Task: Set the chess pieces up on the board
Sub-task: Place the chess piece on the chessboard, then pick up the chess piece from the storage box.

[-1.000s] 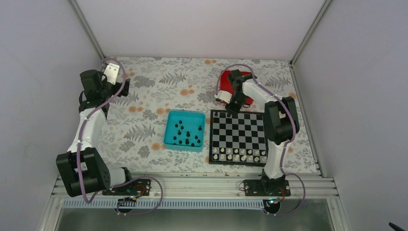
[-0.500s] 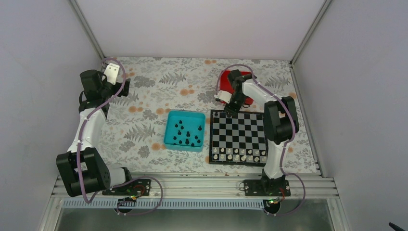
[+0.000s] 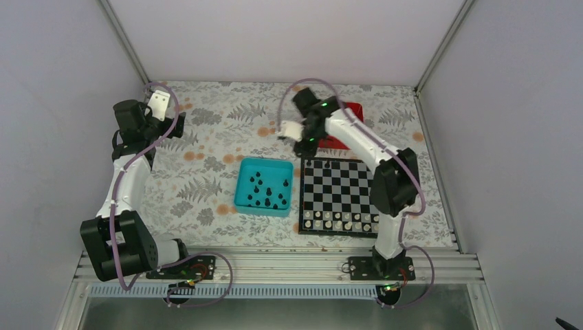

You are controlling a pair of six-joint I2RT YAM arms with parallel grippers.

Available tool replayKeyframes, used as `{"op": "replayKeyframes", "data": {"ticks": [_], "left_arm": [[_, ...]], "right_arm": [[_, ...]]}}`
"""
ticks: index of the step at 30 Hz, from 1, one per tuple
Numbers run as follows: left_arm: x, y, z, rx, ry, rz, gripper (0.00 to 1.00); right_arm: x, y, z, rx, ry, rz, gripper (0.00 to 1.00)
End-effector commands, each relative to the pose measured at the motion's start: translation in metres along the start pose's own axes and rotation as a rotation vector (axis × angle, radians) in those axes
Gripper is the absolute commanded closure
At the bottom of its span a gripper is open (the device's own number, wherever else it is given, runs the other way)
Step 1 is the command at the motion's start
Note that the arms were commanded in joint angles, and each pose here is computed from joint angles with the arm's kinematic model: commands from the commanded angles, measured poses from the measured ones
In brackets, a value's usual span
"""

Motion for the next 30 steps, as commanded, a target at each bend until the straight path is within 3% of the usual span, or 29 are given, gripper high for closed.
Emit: {"op": "replayKeyframes", "data": {"ticks": [1, 7, 13, 30], "left_arm": [[-0.006, 0.003, -0.005, -0.001, -0.021, 0.001, 0.00], [-0.006, 0.003, -0.006, -0.005, -0.021, 0.002, 0.00], [-0.005, 0.003, -0.006, -0.002, -0.024, 0.001, 0.00], [-0.002, 0.004, -0.006, 0.006, -0.024, -0.004, 0.00]], "right_arm": [[-0.042, 0.068, -0.002, -0.031, 0.017, -0.157, 0.58], [-0.064, 0.103, 0.023, -0.044, 0.073, -0.270, 0.59], [-0.048, 0.100, 0.056, -0.010, 0.235, -0.259, 0.59], [-0.031, 0.099, 0.092, -0.024, 0.342, -0.279, 0.59]]}}
Point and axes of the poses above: each gripper's point midway between its finger pads, its own z axis out along the fingers, its own y axis along the line the jaws close on, x = y × z, the point moved 5 cm from there along -z, back along the fingers, and after that the axes turned 4 degrees about z, right-handed, at the moved point
